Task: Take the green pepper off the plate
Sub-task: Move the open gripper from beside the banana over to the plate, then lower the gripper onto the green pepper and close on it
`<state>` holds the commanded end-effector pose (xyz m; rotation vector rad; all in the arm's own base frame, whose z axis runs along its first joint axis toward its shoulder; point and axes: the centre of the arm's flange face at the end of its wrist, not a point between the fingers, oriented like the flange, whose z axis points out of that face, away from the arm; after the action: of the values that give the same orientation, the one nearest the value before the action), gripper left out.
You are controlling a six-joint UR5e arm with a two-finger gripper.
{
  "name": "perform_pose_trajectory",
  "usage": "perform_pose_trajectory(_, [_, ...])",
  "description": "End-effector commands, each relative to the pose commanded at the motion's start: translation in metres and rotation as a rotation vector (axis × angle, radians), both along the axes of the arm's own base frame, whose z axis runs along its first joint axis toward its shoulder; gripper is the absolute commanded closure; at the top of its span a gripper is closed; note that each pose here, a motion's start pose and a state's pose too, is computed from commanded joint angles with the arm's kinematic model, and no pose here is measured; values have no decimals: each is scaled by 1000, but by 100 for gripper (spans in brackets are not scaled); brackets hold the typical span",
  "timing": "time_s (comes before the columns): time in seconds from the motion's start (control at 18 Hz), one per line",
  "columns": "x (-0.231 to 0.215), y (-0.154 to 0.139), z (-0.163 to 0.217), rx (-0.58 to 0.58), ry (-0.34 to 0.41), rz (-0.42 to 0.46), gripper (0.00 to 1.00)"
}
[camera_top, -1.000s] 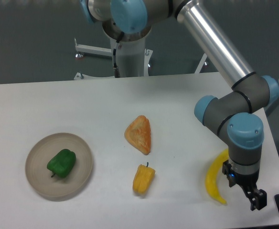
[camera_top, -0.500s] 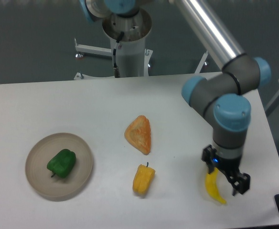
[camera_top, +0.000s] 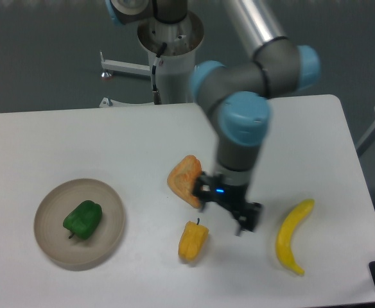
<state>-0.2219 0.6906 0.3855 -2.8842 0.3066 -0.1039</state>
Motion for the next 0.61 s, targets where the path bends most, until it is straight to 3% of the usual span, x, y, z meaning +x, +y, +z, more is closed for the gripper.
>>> perform_pose_trajectory(0.17, [49, 2, -16, -30, -67, 52, 0])
perform_pose_trajectory(0.39, [100, 12, -32, 0, -88, 134, 0])
perform_pose_trajectory(0.61, [142, 16, -62, 25, -89, 126, 0])
